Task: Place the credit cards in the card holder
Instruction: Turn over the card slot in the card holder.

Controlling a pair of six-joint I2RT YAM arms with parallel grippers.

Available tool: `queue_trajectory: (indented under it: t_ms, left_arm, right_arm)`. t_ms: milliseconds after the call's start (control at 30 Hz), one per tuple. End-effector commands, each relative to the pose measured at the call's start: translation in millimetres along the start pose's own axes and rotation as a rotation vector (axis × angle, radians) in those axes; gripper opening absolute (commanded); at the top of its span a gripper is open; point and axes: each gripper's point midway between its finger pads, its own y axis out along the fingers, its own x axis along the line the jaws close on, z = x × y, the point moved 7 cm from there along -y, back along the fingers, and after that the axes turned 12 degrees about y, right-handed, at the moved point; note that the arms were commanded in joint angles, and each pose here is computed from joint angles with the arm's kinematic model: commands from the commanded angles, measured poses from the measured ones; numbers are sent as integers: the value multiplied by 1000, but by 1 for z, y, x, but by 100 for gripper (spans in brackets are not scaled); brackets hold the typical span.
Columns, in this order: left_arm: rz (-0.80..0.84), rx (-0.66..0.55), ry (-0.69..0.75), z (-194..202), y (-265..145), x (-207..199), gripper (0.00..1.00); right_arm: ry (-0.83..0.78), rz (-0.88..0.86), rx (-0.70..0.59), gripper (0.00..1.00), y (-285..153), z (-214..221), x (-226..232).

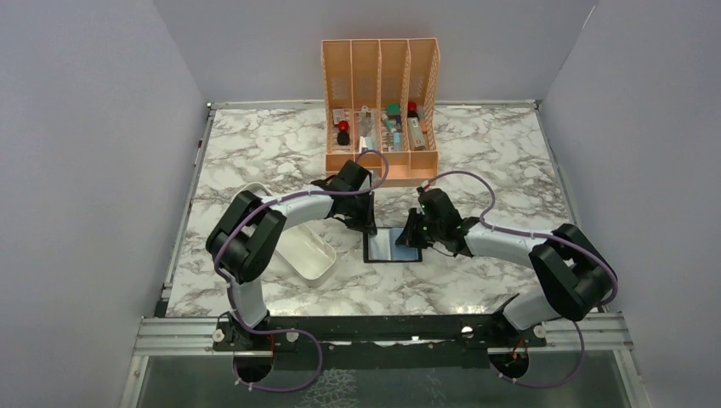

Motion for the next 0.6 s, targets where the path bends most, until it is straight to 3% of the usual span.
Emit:
queue_trajectory:
  t_ms: [0, 133, 267, 400, 567]
  left_arm:
    - [-76, 8, 7, 7, 3, 12, 5]
    - [-87, -6, 16, 2, 2, 12, 5]
    - [-73, -47, 56, -15, -11, 1, 8]
    - [-127, -112, 140, -36, -46, -9, 16]
    - [-297, -235, 226, -53, -107, -14, 29]
  right_arm:
    - [-6, 182, -91, 3, -2, -6, -24]
    - [-8, 164, -105, 4, -10, -5, -23]
    - [-33, 83, -110, 11, -25, -11, -6]
    - [-94, -52, -149, 27, -49, -15, 14]
    - [-158, -222, -187, 38, -75, -14, 32]
